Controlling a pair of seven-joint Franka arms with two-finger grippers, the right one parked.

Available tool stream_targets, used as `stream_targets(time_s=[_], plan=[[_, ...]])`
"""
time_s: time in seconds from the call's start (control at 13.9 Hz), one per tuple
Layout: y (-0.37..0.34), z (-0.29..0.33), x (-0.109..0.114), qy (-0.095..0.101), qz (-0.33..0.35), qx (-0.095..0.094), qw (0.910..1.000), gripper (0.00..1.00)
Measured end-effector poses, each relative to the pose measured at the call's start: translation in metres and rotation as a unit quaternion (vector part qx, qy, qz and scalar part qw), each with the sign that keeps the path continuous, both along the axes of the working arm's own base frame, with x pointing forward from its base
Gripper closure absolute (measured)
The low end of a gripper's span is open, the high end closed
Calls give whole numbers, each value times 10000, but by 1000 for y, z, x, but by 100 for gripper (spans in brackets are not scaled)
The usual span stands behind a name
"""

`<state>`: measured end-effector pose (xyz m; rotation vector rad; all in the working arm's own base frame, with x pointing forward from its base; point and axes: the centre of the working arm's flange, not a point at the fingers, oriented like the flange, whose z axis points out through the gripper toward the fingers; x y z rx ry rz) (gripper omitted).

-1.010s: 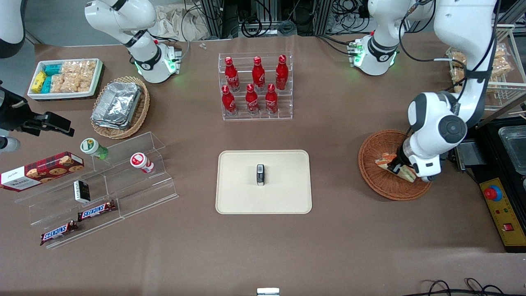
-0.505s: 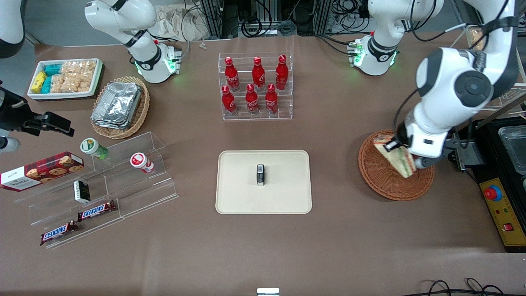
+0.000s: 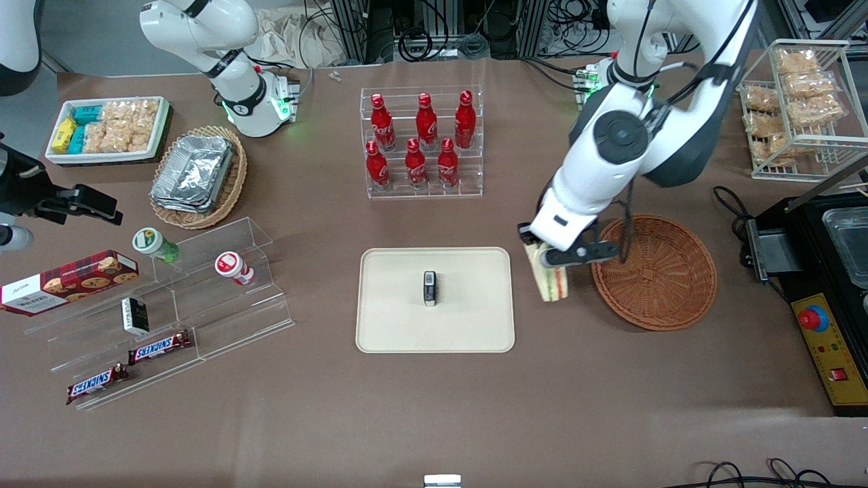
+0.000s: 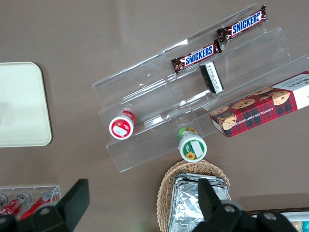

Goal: Place sandwich from basket to tray
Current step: 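Lift the sandwich and carry it toward the cream tray, then lower the sandwich onto the tray beside the black packet and open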

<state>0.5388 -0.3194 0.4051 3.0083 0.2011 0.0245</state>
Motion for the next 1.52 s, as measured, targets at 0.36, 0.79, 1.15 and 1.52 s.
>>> stream_targets(time_s=[0.36, 0.79, 1.15, 1.52], plan=[[-45, -92, 7, -82, -476, -71, 9988, 81], [-77, -169, -4, -310, -685, 486, 9960, 81], [-82, -178, -2, -337, -716, 349, 9963, 67], [-93, -112, 12, -837, -412, 56, 9956, 16]])
